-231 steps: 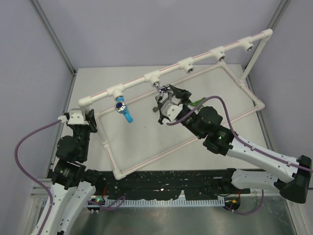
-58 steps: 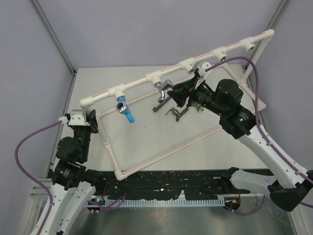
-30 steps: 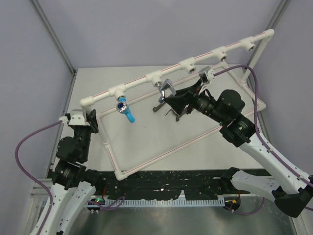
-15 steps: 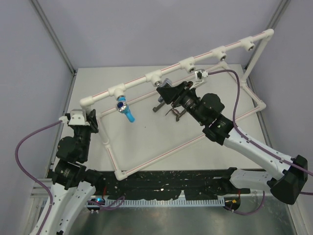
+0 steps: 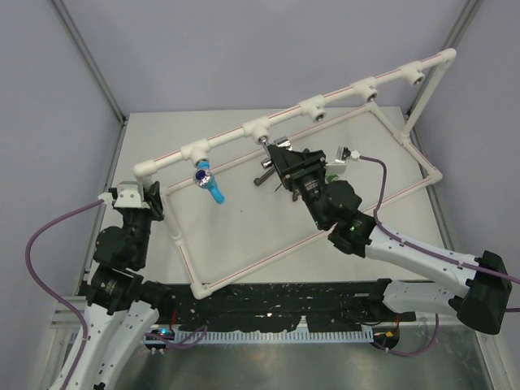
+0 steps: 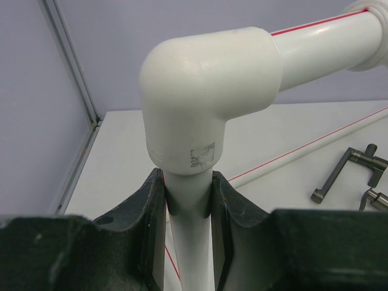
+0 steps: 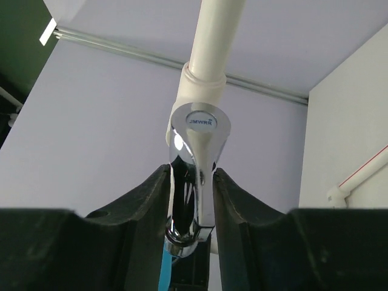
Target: Install the water faucets
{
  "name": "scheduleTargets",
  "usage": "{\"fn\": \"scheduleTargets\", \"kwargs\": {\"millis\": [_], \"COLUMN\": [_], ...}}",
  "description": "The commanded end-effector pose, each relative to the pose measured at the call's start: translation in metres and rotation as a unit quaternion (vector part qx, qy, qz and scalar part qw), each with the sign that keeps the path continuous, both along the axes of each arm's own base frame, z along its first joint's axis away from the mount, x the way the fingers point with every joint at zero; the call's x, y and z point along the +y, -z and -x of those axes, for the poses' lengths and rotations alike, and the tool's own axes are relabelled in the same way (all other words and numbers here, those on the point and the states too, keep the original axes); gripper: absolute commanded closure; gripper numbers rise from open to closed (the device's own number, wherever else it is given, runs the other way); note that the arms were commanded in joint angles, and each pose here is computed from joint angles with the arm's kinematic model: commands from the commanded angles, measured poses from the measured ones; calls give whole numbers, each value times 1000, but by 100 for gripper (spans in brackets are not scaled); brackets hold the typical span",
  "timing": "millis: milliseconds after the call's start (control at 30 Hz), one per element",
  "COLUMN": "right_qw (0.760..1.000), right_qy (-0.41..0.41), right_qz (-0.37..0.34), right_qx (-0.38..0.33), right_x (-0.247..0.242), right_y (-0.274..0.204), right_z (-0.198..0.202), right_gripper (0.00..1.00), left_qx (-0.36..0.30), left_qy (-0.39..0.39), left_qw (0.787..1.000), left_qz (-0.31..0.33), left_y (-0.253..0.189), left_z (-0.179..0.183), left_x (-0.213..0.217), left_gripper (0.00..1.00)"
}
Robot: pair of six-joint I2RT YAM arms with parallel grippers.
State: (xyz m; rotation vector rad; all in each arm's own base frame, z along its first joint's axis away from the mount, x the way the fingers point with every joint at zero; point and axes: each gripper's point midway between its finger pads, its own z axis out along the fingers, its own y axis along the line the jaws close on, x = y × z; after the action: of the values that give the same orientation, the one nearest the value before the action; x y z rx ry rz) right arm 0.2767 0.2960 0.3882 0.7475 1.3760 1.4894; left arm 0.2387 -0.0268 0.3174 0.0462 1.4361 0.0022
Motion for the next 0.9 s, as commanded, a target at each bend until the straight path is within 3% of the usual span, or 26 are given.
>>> {"fn": "scheduleTargets", "kwargs": {"millis": [0, 100, 167, 233, 267, 300, 333, 400, 433, 467, 533, 733, 867], "right_qw": [993, 973, 954, 914, 868, 843, 789, 699, 664, 592, 518, 409, 378], "right_qy": [87, 138, 147, 148, 162, 145, 148, 126, 112, 91, 54, -9, -25], "right_qz": [7, 130, 200, 298, 383, 427, 499, 576, 583, 638, 654, 685, 699], "right_qx": [-77, -128, -169, -231, -271, -293, -327, -405, -454, -484, -550, -603, -607], "right_x": [-42, -71, -81, -84, -89, -86, -88, -80, -72, -67, -53, -30, -20], "right_y": [-30, -21, -21, -30, -34, -38, -39, -48, -62, -50, -54, -41, -38], "right_z": [2, 2, 6, 13, 14, 19, 19, 30, 41, 42, 57, 65, 62], "right_gripper": [53, 38, 36, 32, 30, 29, 29, 29, 29, 29, 29, 30, 31], "left_qx": [32, 32, 35, 34, 34, 34, 34, 35, 35, 37, 35, 34, 36], "left_qy": [6, 7, 8, 8, 7, 8, 9, 11, 9, 9, 10, 8, 10], "left_qw": [999, 999, 999, 999, 999, 999, 999, 999, 999, 999, 999, 999, 999], "left_qz": [-31, -30, -32, -31, -31, -31, -31, -31, -31, -32, -31, -31, -30], "left_y": [20, 20, 21, 21, 21, 21, 21, 21, 21, 22, 21, 21, 21], "left_z": [-2, -2, -3, -3, -3, -3, -3, -3, -3, -3, -3, -2, -3], "left_x": [-2, -3, -4, -3, -3, -3, -4, -4, -4, -4, -4, -3, -4], "left_gripper": [100, 100, 100, 100, 100, 100, 100, 100, 100, 100, 100, 100, 100]}}
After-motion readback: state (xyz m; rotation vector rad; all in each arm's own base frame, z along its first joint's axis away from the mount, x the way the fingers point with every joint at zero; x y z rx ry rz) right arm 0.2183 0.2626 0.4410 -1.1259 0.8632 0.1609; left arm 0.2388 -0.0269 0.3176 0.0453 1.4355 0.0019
